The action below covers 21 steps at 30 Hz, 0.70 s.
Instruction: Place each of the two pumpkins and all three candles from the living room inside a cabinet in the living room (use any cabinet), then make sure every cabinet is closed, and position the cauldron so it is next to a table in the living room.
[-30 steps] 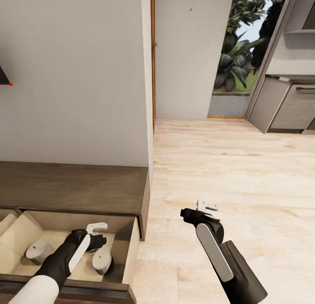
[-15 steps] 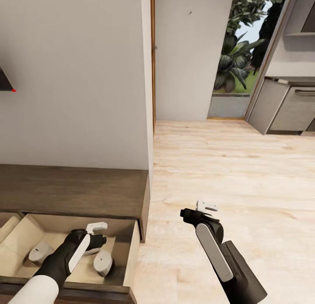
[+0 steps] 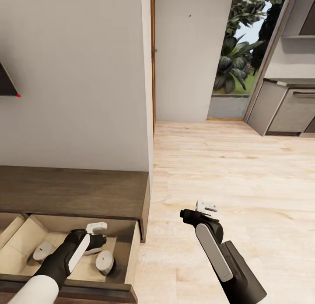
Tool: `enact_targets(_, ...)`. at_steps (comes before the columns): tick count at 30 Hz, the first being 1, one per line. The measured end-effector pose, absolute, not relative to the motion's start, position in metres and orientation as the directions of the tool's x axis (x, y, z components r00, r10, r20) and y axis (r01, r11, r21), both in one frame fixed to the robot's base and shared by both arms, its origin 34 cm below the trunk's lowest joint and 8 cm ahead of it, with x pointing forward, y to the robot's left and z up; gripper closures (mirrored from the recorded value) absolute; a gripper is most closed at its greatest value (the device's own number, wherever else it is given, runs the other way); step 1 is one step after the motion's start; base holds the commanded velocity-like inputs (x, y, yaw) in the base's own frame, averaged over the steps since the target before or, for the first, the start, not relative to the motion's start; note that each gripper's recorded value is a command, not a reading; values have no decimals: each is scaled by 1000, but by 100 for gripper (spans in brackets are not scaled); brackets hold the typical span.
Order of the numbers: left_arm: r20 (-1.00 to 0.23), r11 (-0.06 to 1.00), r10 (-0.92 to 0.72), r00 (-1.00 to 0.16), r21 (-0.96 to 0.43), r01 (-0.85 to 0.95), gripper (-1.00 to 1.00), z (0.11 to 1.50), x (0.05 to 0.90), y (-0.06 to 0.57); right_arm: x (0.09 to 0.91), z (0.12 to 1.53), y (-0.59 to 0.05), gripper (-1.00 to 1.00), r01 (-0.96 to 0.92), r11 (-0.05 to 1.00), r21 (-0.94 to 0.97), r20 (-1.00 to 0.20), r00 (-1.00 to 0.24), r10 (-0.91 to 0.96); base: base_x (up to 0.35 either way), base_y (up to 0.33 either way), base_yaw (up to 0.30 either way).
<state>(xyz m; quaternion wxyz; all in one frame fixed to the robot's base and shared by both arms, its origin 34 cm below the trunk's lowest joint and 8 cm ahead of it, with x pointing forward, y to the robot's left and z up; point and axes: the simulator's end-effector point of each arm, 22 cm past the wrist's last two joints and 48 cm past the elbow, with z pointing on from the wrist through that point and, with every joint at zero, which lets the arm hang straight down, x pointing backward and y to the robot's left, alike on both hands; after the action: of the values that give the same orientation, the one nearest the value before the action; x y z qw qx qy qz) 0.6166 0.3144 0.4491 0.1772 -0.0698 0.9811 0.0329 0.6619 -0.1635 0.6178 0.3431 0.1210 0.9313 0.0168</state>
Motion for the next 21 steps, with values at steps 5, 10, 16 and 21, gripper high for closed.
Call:
enact_targets(5,-348,988,-125,-929,39,-147,-100,459,617,314,662,625,-159,-100,214,967,141,-618,-744,254,0,0,0)
enact_targets(10,-341,989,-124,-932,38,-146,-100,468,618,313,661,632,-156,-100,216,963,160,-600,-753,268,0,0,0)
enact_targets(16,-288,991,-116,-951,33,-131,-100,481,611,311,658,640,-153,-100,210,964,163,-578,-772,266,0,0,0)
enact_targets(21,-262,991,-116,-958,26,-128,-100,492,608,310,657,647,-151,-100,205,964,168,-560,-785,264,0,0,0)
